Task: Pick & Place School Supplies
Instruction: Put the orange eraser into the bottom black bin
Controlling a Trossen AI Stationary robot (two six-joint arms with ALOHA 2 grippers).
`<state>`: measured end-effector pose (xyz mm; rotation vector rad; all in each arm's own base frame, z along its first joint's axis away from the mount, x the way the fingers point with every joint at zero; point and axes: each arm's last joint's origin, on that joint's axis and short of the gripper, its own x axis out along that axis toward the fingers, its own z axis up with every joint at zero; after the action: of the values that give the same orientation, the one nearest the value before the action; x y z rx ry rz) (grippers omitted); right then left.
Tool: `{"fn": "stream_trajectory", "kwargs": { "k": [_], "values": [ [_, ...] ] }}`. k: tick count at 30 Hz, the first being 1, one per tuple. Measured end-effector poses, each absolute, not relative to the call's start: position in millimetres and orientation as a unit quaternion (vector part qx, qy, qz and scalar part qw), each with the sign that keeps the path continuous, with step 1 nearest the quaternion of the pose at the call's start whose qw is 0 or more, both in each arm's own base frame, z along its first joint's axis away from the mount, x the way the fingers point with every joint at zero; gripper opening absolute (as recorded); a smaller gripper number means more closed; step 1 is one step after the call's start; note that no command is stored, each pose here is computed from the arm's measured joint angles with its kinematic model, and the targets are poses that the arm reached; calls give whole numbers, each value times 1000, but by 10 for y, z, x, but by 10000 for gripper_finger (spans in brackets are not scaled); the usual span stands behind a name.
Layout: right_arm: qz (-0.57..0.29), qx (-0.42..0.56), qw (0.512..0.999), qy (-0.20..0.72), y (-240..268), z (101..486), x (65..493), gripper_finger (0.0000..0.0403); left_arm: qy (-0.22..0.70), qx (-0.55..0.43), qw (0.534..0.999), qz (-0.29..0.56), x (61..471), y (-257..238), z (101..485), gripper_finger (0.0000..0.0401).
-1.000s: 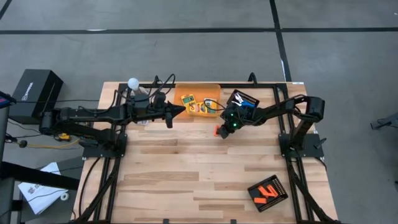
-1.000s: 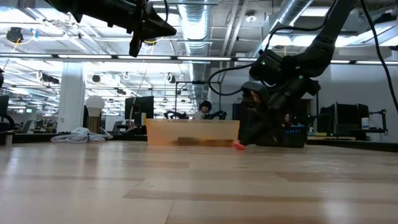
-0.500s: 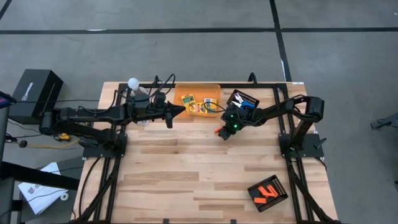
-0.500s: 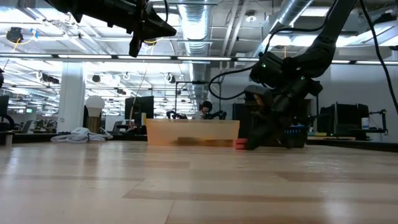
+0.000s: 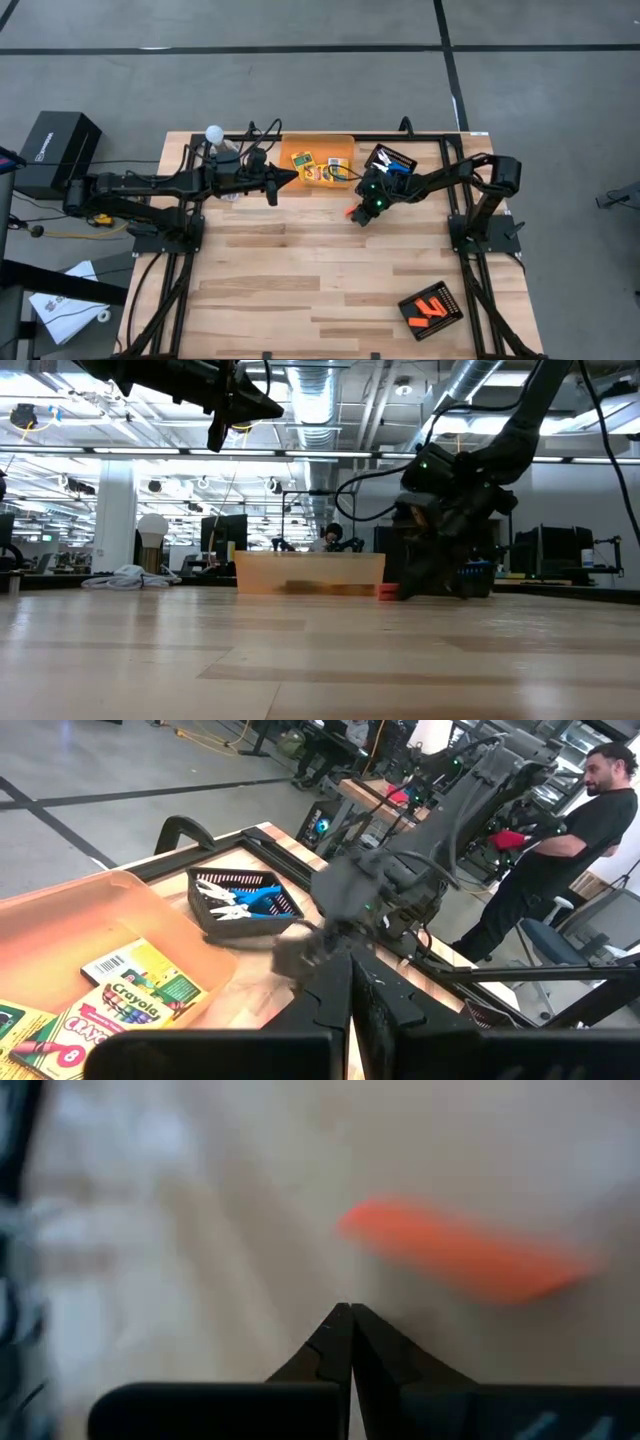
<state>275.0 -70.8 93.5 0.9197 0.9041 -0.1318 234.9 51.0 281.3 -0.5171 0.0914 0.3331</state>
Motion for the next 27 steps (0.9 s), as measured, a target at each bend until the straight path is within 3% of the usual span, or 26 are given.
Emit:
{"fn": "stream_trajectory", "kwargs": {
  "k": [5,10,14,21,27],
  "values": [
    [23,427,782,454,-369,1073,2733,0,45,-254,952,164,2349,510,2813,0],
    [92,398,807,427,-11,1457,2680,0,46,-251,953,163,2349,510,2813,0],
    [97,396,828,386,136,1777,2574,14,45,-251,953,166,2346,526,2813,0],
    [73,363,877,307,-64,2150,2423,78,44,-251,952,170,2341,547,2814,0],
    [50,208,896,390,-367,2329,2476,156,44,-254,952,165,2343,545,2814,0]
  ]
}}
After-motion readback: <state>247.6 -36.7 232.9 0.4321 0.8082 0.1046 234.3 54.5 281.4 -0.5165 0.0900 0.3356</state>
